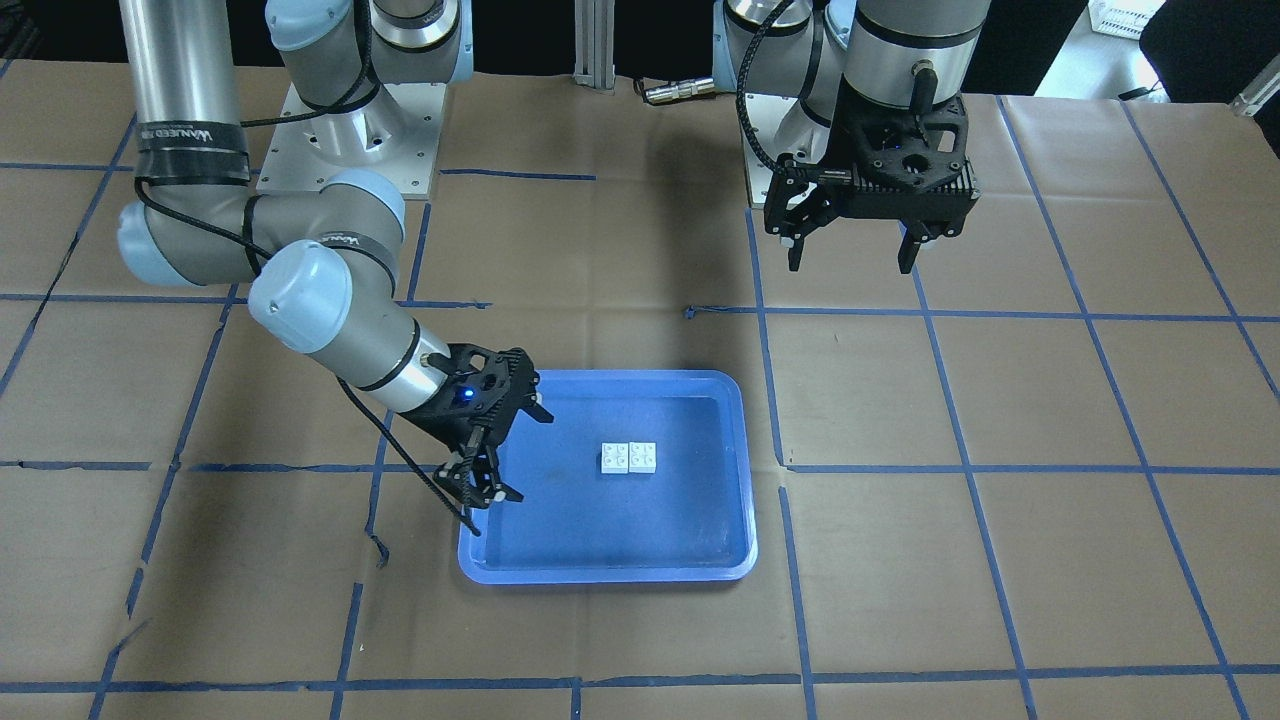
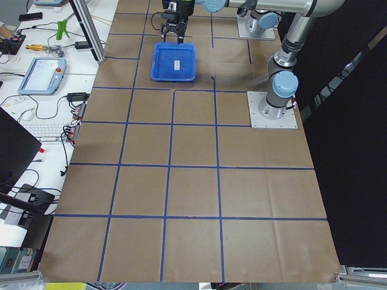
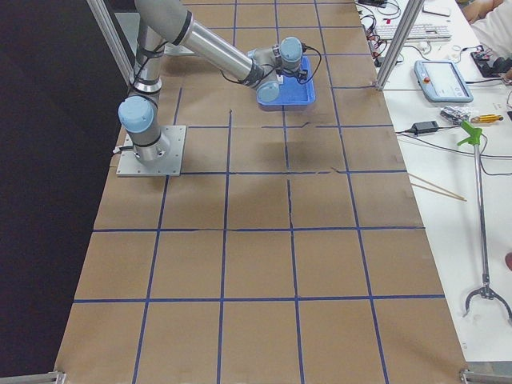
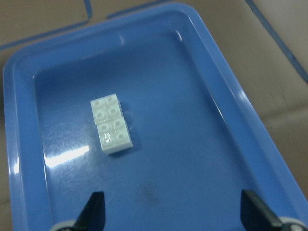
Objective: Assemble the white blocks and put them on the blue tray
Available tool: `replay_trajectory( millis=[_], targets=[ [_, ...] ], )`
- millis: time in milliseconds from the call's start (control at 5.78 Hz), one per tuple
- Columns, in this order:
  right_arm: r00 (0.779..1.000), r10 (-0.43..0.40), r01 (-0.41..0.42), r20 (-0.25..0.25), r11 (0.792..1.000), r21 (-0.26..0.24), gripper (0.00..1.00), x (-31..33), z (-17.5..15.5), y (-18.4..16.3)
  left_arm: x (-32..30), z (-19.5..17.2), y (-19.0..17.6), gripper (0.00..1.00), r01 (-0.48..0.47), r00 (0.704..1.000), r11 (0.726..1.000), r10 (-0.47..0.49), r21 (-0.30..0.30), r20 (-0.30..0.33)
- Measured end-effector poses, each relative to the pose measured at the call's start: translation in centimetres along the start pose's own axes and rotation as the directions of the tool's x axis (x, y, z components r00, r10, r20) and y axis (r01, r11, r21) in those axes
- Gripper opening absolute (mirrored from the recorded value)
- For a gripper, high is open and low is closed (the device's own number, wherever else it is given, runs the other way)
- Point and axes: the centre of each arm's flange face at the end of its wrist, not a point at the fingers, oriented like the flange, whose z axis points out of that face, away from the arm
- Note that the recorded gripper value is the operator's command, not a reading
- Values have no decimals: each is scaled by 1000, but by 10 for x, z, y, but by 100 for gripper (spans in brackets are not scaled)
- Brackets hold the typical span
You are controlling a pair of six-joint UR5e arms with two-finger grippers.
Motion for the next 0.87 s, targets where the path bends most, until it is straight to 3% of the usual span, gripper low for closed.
replay_trajectory(
  millis=[173, 346, 519, 692, 865],
  targets=[
    [991, 125, -129, -46, 987, -98, 100, 4, -42, 10, 0, 0, 0, 100, 0, 1000, 1000, 0, 0, -1],
    [950, 279, -300, -137, 939, -168, 100, 4, -74, 20, 0, 0, 0, 100, 1, 1000, 1000, -1, 0, -1],
    [871, 435, -479, -228, 856, -194, 100, 1, -94, 24, 0, 0, 0, 100, 0, 1000, 1000, 0, 0, 0],
    [763, 573, -638, -298, 740, -214, 100, -5, -114, 25, 0, 0, 0, 100, 0, 1000, 1000, 0, 0, 0],
    [643, 682, -765, -349, 600, -236, 100, -13, -143, 17, 0, 0, 0, 100, 1, 1000, 1000, -1, 1, 1]
  ],
)
